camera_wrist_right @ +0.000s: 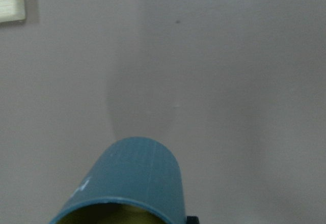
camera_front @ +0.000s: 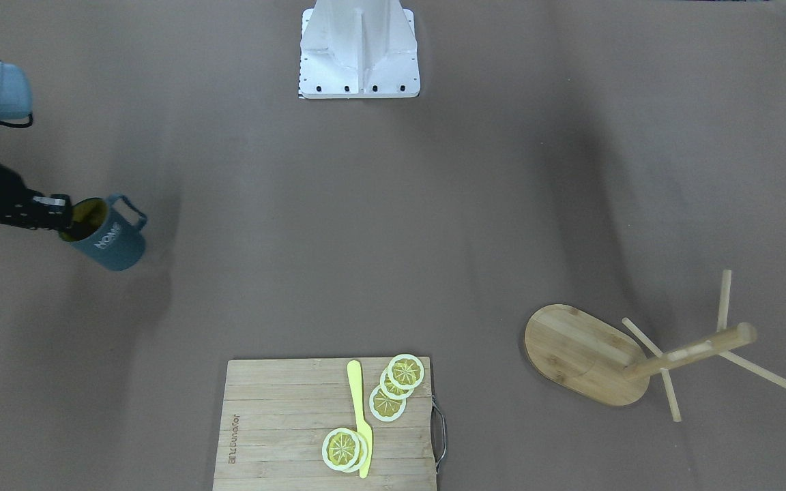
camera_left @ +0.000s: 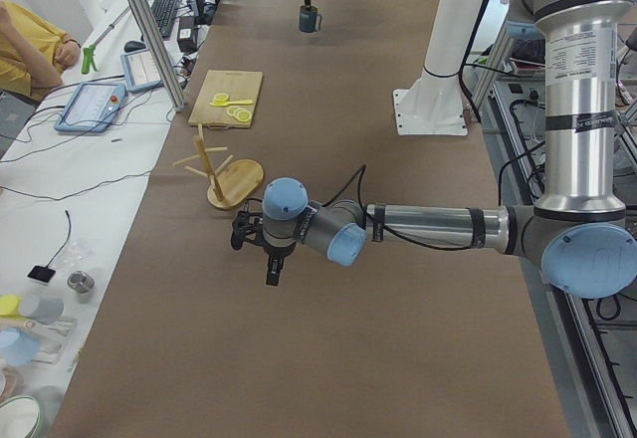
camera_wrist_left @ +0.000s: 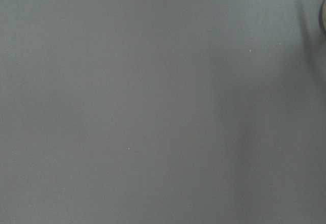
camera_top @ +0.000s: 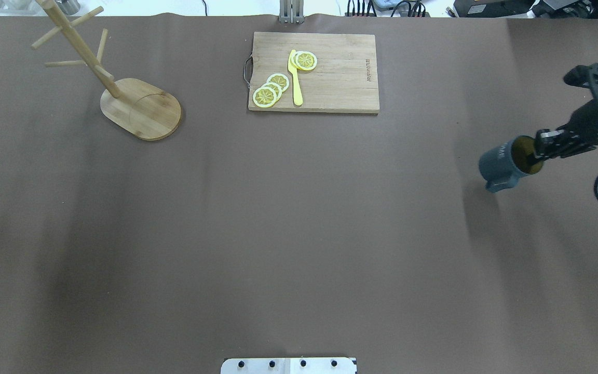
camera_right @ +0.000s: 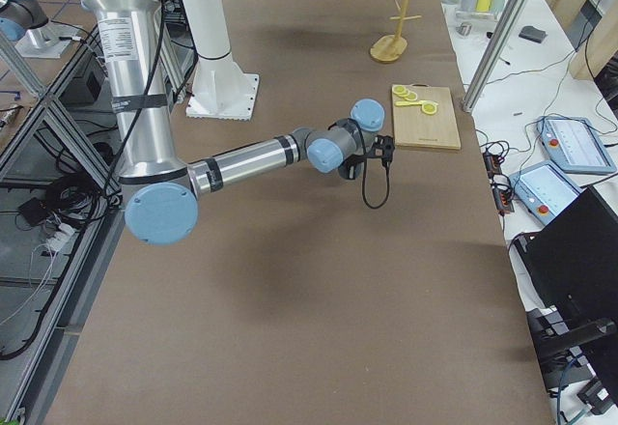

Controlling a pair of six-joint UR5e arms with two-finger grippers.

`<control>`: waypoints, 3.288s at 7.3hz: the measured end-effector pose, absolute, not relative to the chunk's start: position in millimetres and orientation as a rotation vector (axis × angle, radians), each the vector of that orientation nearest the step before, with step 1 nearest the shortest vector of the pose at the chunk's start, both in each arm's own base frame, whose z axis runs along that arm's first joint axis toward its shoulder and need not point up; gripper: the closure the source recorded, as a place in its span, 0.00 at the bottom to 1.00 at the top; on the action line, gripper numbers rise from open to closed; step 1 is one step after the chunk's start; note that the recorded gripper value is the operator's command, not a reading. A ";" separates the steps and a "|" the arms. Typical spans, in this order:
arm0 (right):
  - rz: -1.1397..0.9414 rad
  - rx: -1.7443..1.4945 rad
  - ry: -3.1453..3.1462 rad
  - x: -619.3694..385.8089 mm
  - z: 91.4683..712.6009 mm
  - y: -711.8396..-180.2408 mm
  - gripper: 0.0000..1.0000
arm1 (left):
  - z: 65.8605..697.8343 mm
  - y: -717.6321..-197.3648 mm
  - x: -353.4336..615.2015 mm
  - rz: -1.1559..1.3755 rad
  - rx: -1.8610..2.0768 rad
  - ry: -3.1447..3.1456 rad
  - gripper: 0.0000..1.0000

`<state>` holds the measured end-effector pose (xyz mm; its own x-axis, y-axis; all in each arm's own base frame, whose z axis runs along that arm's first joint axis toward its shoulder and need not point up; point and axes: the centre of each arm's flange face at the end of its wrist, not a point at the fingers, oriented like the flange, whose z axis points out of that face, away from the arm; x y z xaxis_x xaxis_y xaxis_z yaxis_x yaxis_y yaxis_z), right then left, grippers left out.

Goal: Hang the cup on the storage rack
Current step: 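Grip the blue mug rim with the right gripper and drag it toward the table center, then release the mug and raise the right gripper away while the left gripper approaches the mug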

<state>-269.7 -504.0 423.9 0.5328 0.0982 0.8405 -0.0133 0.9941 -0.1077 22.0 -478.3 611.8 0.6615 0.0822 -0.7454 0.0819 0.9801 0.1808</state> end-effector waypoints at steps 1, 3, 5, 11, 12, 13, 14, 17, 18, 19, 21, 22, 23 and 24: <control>0.132 -0.119 -1.013 -340.8 367.9 -489.6 1.00 | 611.8 -480.1 22.6 0.001 0.206 0.849 0.02; 0.231 -0.172 -1.002 -441.4 263.9 -462.5 1.00 | 611.3 -482.9 23.3 0.001 0.207 0.850 0.02; 0.291 -0.194 -0.946 -499.5 206.7 -443.2 1.00 | 610.5 -483.5 23.8 0.003 0.209 0.851 0.02; 0.282 -0.184 -0.961 -552.5 200.1 -436.7 0.00 | 578.5 -483.9 51.1 0.011 0.221 0.902 0.02; 0.282 -0.196 -0.988 -535.5 193.7 -445.3 0.00 | 551.5 -479.1 85.4 -0.005 0.220 0.964 0.02; 0.285 -0.216 -1.012 -503.7 197.3 -459.8 0.00 | 526.0 -468.9 121.0 -0.012 0.228 1.032 0.10; 0.269 -0.217 -1.022 -463.4 218.4 -472.4 0.00 | 493.1 -455.2 161.0 -0.001 0.249 1.083 0.19; 0.155 -0.131 -0.979 -367.4 311.9 -502.9 0.00 | 373.6 -408.8 294.8 0.122 0.421 1.178 0.42; 0.111 -0.100 -0.951 -341.8 346.0 -510.8 0.00 | 340.1 -401.9 339.0 0.167 0.473 1.205 0.43; 0.068 -0.070 -0.922 -317.2 377.8 -517.0 0.00 | 313.2 -392.4 383.5 0.232 0.547 1.207 0.43; 0.051 -0.045 -0.882 -276.1 420.9 -523.6 0.00 | 278.5 -375.4 455.5 0.380 0.733 1.151 0.43; 0.049 -0.038 -0.864 -258.0 439.4 -523.7 0.00 | 272.4 -369.9 474.2 0.414 0.770 1.134 0.43; 0.031 -0.025 -0.850 -240.9 455.5 -523.3 0.00 | 272.0 -367.6 488.7 0.432 0.784 1.121 0.43; 0.012 -0.013 -0.841 -230.0 464.6 -523.2 0.00 | 270.0 -365.6 504.7 0.441 0.796 1.112 0.41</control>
